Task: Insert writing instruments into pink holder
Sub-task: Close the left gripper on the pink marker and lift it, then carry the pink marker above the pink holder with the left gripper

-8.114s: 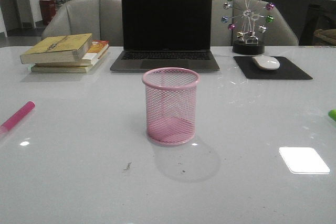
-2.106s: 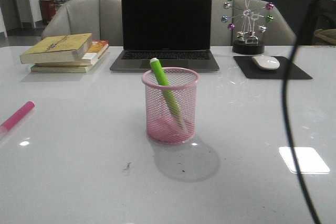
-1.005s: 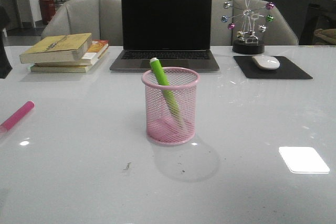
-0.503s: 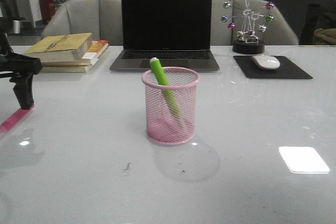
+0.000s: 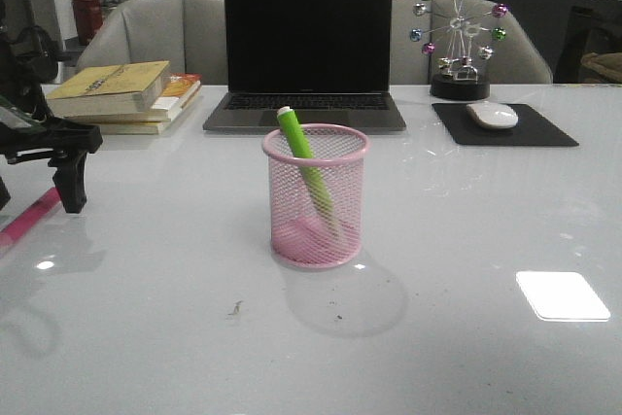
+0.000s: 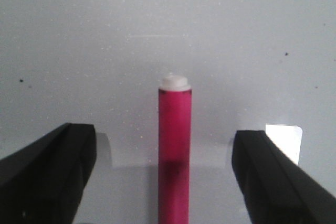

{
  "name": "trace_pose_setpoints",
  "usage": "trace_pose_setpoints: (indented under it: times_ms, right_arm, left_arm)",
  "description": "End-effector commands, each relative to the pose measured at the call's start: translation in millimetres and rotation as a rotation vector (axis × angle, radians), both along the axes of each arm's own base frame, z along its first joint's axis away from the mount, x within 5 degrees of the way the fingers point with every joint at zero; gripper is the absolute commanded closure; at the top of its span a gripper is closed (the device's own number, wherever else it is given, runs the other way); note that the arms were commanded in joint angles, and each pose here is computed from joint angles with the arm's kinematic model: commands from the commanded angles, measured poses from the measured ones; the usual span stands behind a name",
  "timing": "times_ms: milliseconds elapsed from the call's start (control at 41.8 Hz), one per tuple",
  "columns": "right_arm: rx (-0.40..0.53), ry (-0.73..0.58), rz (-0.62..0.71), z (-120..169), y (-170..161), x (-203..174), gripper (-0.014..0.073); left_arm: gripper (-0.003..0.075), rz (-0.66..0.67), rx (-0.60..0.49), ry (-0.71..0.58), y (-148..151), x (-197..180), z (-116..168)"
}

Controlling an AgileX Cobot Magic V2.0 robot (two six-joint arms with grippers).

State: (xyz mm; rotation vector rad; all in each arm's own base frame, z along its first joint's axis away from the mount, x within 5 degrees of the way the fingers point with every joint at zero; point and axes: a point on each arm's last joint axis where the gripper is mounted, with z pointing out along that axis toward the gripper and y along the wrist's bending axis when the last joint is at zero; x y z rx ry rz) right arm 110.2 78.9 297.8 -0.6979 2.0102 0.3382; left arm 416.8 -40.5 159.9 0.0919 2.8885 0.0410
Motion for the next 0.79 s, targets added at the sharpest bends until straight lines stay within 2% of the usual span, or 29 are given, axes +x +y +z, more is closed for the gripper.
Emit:
trace_pose_setpoints:
  times_ms: [0,96,311,479,646,766]
  right_arm:
    - [0.041,-0.095,0.007,16,2,3,0.02]
    - [0.041,-0.095,0.007,16,2,3,0.02]
    - [0.041,-0.095,0.007,16,2,3,0.02]
    - [0.041,-0.095,0.007,16,2,3,0.02]
    - [0.041,-0.095,0.007,16,2,3,0.02]
    - [0.041,-0.095,0.007,16,2,3,0.02]
  left_arm:
    - [0.0155,0.004,-0.019,-0.098,-1,5,29]
    - [0.0215,0.004,-0.019,-0.094,-1,4,29]
    - [0.0419,0.004,-0.018,-0.092,-1,4,29]
    - [0.0544,0.004,-0.018,-0.092,-1,4,29]
    - [0.0631,0.013,-0.039,-0.12,-2,3,40]
    - [0.0628,-0.001,-0.112,-0.24,-8,-10,70]
